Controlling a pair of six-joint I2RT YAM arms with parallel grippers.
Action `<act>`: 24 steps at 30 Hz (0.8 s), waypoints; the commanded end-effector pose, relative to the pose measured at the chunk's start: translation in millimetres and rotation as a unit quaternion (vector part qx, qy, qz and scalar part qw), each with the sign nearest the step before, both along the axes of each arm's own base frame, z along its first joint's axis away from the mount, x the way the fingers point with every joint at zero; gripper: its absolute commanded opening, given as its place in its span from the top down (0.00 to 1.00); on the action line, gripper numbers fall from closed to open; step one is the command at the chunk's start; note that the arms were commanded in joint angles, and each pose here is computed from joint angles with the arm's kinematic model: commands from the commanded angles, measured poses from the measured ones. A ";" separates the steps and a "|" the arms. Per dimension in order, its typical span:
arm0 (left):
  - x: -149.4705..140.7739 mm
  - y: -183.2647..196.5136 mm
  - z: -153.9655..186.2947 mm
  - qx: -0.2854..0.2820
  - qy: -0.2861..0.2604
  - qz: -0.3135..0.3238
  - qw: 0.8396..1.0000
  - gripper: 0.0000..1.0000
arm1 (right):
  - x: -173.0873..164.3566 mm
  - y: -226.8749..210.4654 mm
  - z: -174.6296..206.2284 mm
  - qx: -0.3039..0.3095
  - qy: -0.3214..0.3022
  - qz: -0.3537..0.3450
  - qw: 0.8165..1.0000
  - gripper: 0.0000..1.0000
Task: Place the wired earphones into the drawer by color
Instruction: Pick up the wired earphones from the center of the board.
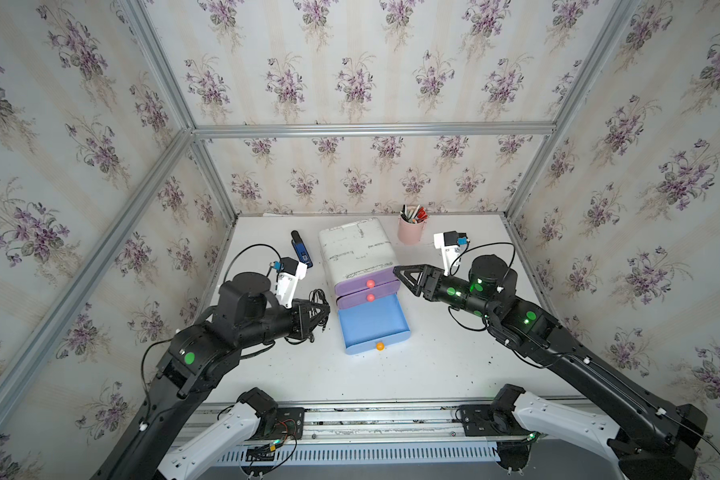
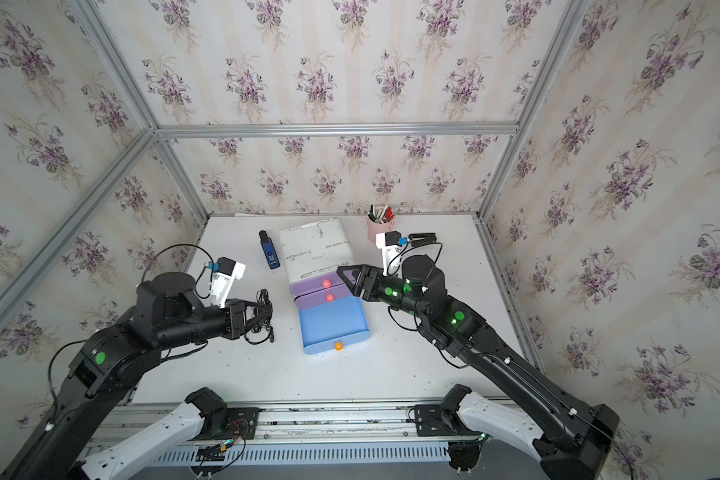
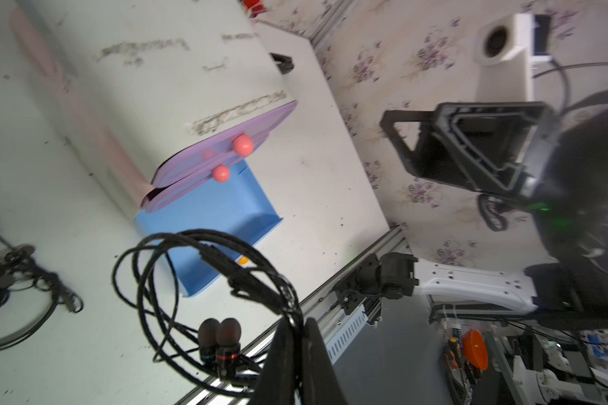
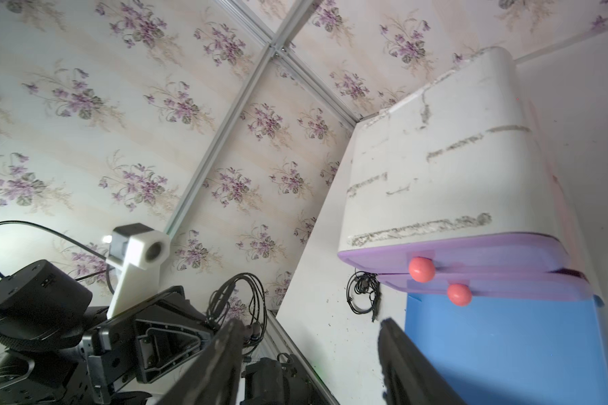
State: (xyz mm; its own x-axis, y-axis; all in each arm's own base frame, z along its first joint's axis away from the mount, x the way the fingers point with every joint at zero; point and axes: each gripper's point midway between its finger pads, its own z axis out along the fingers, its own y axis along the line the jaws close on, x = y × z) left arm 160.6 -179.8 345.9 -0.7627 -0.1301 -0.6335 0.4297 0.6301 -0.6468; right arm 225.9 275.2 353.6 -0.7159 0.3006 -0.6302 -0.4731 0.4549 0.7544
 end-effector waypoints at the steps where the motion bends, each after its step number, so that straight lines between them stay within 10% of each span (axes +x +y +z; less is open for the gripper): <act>1: -14.7 -26.6 46.3 -0.096 -0.058 -0.089 0.990 0.92 | -6.0 6.0 22.6 0.016 -0.052 0.039 0.998 0.35; 14: -41.8 -50.0 100.2 -0.237 -0.114 -0.211 0.941 0.94 | -34.3 31.8 38.9 -0.019 -0.148 0.186 0.971 0.36; 24: -35.6 -53.3 91.1 -0.240 -0.098 -0.204 0.944 0.94 | -47.3 46.8 29.0 -0.001 -0.150 0.227 0.962 0.37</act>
